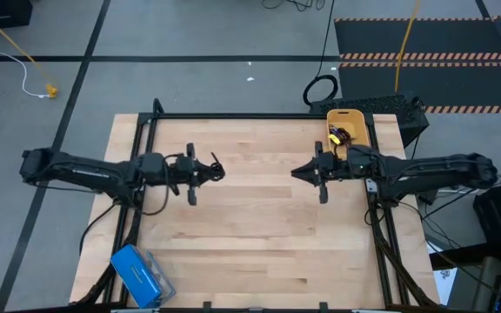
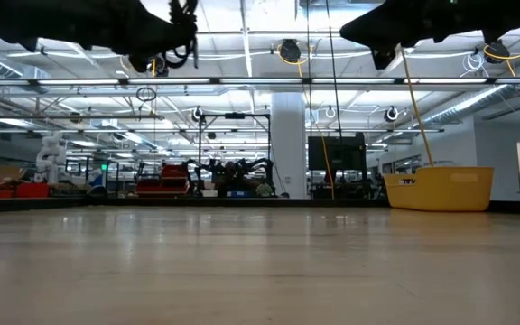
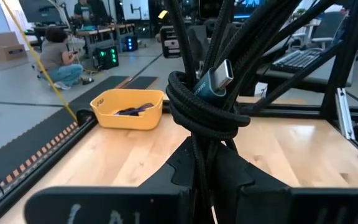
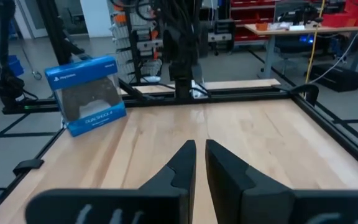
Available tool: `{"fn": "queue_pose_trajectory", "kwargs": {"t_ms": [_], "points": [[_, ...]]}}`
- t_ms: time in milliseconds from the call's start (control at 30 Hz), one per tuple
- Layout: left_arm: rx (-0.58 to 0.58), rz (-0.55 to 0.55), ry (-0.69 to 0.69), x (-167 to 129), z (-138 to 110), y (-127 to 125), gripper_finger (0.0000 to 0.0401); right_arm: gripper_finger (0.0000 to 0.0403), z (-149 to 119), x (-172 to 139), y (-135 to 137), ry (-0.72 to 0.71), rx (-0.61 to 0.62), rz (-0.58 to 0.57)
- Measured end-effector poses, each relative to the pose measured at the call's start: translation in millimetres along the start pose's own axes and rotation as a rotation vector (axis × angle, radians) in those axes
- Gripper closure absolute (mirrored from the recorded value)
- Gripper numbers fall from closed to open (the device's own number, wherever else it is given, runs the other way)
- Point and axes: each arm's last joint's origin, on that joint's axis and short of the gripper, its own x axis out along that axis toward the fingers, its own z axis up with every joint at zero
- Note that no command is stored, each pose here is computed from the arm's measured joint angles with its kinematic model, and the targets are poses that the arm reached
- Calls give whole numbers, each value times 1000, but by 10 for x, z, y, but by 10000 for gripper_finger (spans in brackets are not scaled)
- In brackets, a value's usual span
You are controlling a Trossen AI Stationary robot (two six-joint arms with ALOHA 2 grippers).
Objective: Pick and place USB-C Cables
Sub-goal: Put the black charger cable into the yellow bin
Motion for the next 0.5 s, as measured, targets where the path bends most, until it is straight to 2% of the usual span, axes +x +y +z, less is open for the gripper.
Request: {"fn": "queue_pose_trajectory", "kwargs": {"t_ms": [300, 500], "points": [[-2, -4, -68, 395, -162, -39, 370, 376, -21, 206, -23, -59, -27, 3], [3, -76, -36, 764, -148, -92, 370, 376, -32, 294, -32, -92, -31, 7]]}}
